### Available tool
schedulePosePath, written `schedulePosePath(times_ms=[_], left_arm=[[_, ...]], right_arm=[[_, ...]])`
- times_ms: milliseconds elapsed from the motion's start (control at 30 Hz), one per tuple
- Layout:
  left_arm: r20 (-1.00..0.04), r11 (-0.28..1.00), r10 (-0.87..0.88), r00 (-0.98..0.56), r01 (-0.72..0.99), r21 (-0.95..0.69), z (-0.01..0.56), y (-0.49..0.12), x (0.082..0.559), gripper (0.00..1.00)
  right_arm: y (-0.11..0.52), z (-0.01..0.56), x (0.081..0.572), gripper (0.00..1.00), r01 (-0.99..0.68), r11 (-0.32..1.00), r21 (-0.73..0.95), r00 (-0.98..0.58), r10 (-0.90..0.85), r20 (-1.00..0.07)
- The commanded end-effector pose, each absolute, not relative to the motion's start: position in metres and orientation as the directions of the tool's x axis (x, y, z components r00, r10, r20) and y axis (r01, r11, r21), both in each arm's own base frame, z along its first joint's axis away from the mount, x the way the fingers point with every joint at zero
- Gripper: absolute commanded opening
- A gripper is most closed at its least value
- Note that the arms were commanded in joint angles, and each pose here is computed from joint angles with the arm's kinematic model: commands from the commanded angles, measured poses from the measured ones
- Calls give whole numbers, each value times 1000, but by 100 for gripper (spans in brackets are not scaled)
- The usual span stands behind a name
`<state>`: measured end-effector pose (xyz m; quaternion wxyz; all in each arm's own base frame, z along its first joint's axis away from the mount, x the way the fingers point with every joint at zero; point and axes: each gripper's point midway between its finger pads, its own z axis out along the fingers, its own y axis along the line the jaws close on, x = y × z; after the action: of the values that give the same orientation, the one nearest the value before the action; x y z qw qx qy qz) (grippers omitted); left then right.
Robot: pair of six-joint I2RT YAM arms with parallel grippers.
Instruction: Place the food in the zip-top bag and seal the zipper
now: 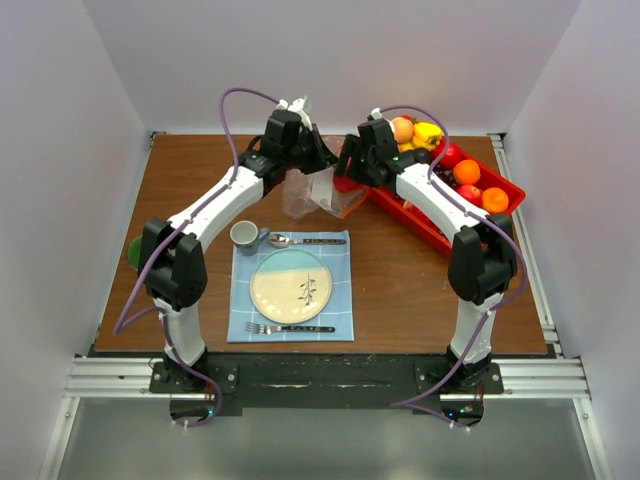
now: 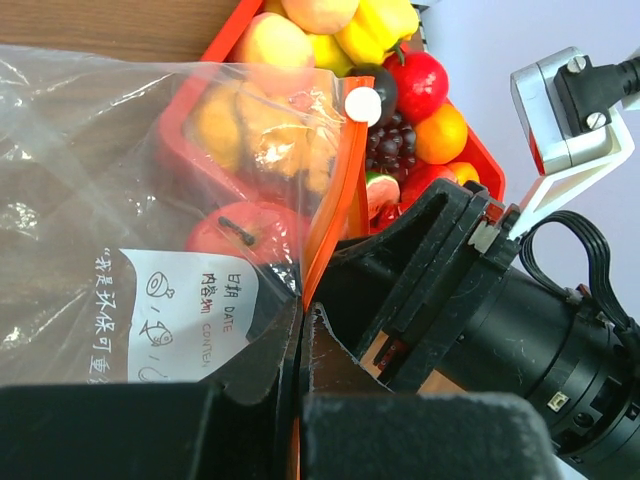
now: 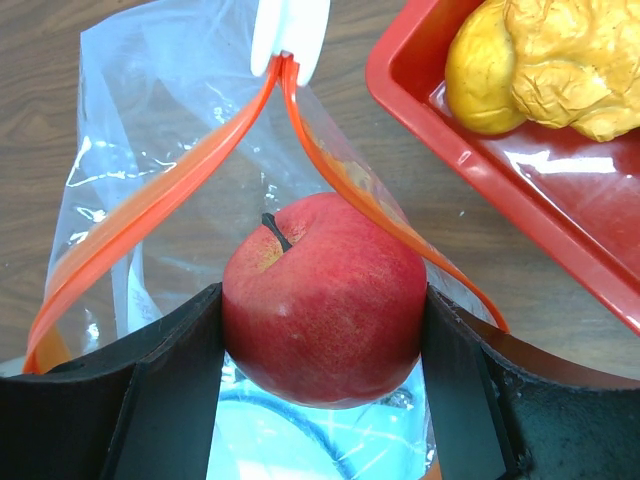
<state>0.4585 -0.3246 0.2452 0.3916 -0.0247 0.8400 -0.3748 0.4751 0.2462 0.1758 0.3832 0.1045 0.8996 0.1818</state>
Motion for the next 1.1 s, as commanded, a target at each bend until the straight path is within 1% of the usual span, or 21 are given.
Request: schedulePosePath(times_ms=[0,33,67,133,233,333,500,633,800,933,1033,1067], left_arm=[[-676,662,-354,-647,337,-669,286,-330,454,0],[-676,666,-354,-647,333,-668,286,-328,455,0],[-676,667,-354,-646,332,-667,286,-327,455,0],[-681,673,-348,-644,334,-660,285,-325,454,0],[-689,672,-343,-639,346,-655,286,-325,452,0],[-695,673,-340,-634,352,-651,287,-324,453,0],[-701,698,-342,-626,330,-636,283,-316,458,0],[-712,733,-348,-610,297,-612,278,-301,464,0],[-709,736,-357,-608,284,-614,274,-296,469,0],[-714,746,-358,-601,276,-606,274,-291,472,0],[-712,747,-360,-603,271,-607,272,-289,476,0],[-711,750,-357,-605,268,-605,271,-289,476,0]], right_arm=[[252,220,487,64,10,895,447,-617,357,-701],[254,218,486,68,6,896,444,-625,350,-697],[255,222,487,75,1,894,447,-623,350,-699],[255,225,487,83,-9,896,444,-621,343,-704],[252,233,484,90,-16,898,441,-609,341,-716],[251,238,483,94,-24,899,436,-605,334,-723],[249,251,480,98,-40,902,430,-597,323,-734],[251,268,477,99,-67,895,441,-588,322,-742],[241,290,468,99,-74,905,419,-560,310,-768],[217,305,467,99,-35,927,373,-524,301,-797],[188,306,471,99,19,931,364,-509,323,-798],[170,305,476,99,60,934,351,-496,333,-802]])
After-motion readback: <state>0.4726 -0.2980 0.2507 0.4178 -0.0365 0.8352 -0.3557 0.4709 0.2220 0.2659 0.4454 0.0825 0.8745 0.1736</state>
